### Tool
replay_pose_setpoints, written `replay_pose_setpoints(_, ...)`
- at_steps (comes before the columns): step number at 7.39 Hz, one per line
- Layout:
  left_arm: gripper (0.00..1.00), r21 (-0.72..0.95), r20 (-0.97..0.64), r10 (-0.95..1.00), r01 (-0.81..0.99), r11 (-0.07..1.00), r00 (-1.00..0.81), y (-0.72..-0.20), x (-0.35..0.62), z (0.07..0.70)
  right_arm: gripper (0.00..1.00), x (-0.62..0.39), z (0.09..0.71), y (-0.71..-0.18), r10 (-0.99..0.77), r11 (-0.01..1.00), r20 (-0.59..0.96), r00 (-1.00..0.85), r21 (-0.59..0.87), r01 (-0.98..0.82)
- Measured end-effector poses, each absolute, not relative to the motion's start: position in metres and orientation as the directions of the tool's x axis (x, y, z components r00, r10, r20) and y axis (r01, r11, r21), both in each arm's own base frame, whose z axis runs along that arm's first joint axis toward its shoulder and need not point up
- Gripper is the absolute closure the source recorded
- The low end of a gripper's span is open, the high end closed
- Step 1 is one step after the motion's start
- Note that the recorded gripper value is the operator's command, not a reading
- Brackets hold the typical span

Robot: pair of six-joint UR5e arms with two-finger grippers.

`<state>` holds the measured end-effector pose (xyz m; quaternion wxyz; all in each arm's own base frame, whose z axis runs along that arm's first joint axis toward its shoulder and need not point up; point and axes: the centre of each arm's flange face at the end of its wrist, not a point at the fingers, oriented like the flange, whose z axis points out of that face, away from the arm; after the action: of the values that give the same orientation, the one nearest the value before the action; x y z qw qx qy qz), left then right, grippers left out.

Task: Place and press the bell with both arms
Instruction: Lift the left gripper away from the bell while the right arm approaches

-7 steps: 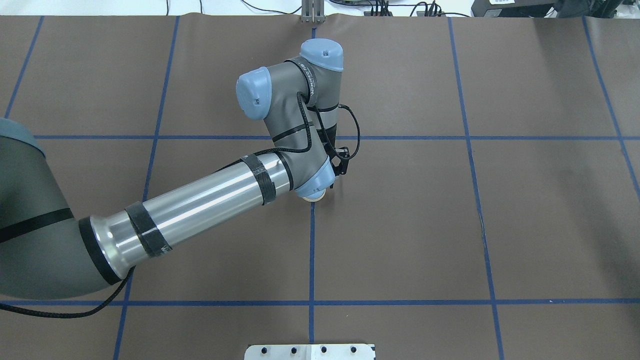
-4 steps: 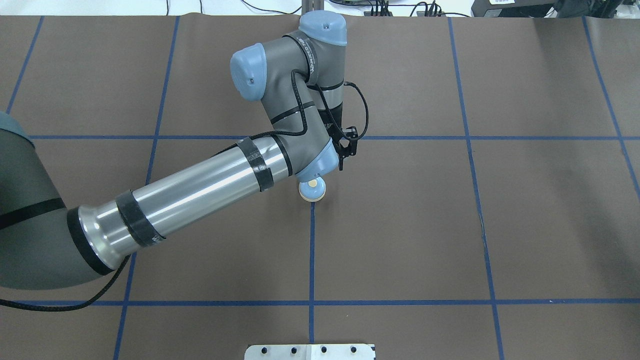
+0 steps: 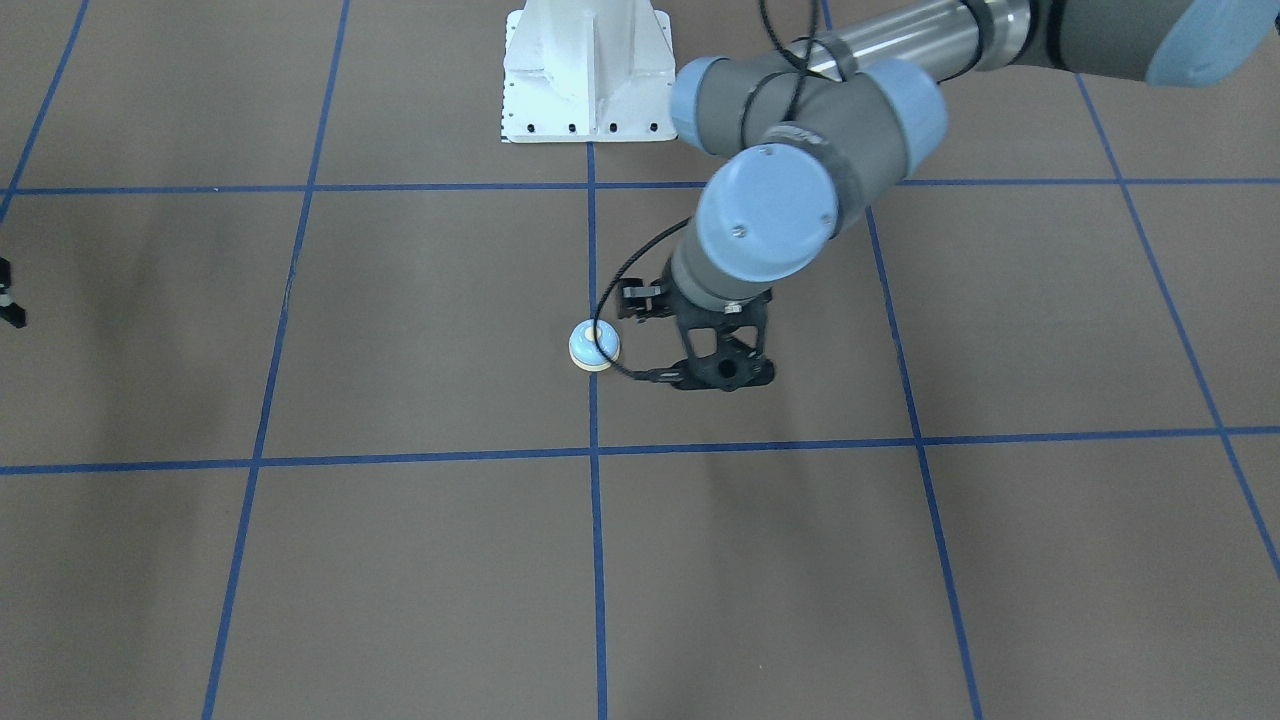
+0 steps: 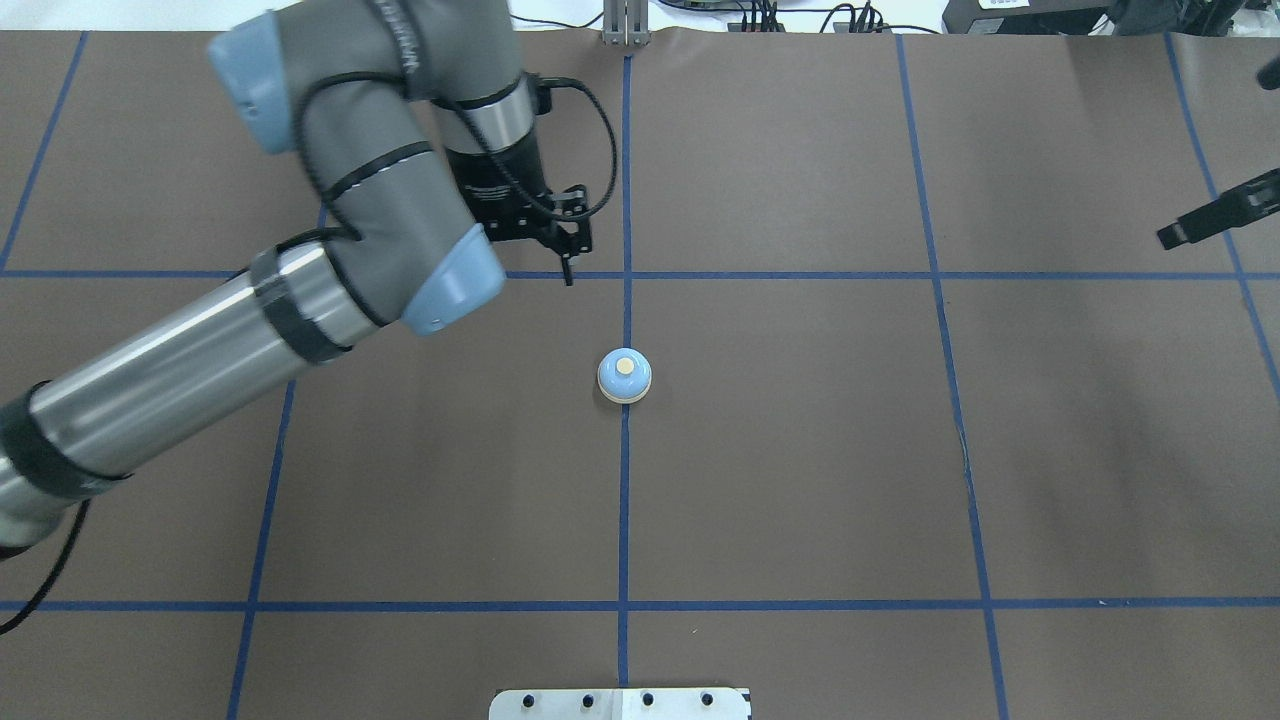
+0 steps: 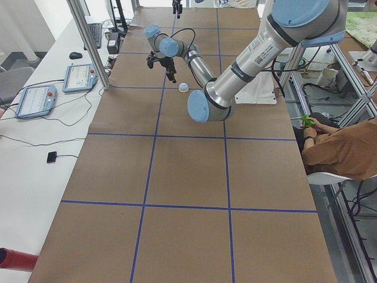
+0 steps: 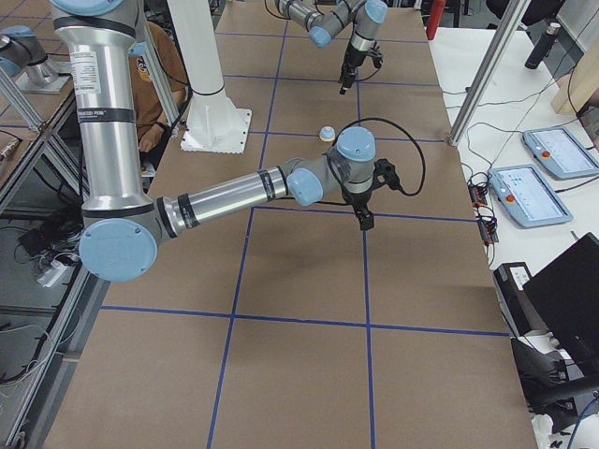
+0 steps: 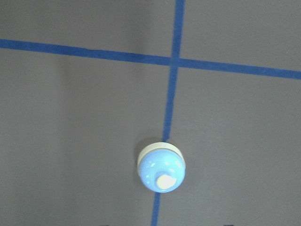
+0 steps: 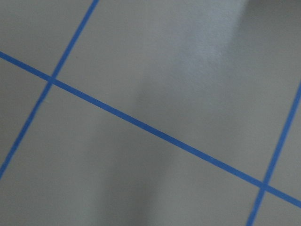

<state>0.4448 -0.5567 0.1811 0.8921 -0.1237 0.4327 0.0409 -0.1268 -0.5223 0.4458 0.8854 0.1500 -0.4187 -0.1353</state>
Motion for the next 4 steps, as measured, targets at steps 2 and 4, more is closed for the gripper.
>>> replay_pose_setpoints(2, 0.15, -0.093, -0.796, 0.042, -0.19, 0.977, 0.604, -0.527, 0.356, 0.25, 0.0, -0.228, 0.369, -0.518, -0.242, 0.959, 0.771, 0.589, 0.283, 0.025)
replay_pose_setpoints(4, 0.15, -0.021, -0.791, 0.093, -0.179, 0.984, 0.604, -0.502, 0.273, 0.302, 0.23, -0.342, 0.304, -0.485, -0.114, 0.984, 0.816, 0.566, 0.17, -0.048)
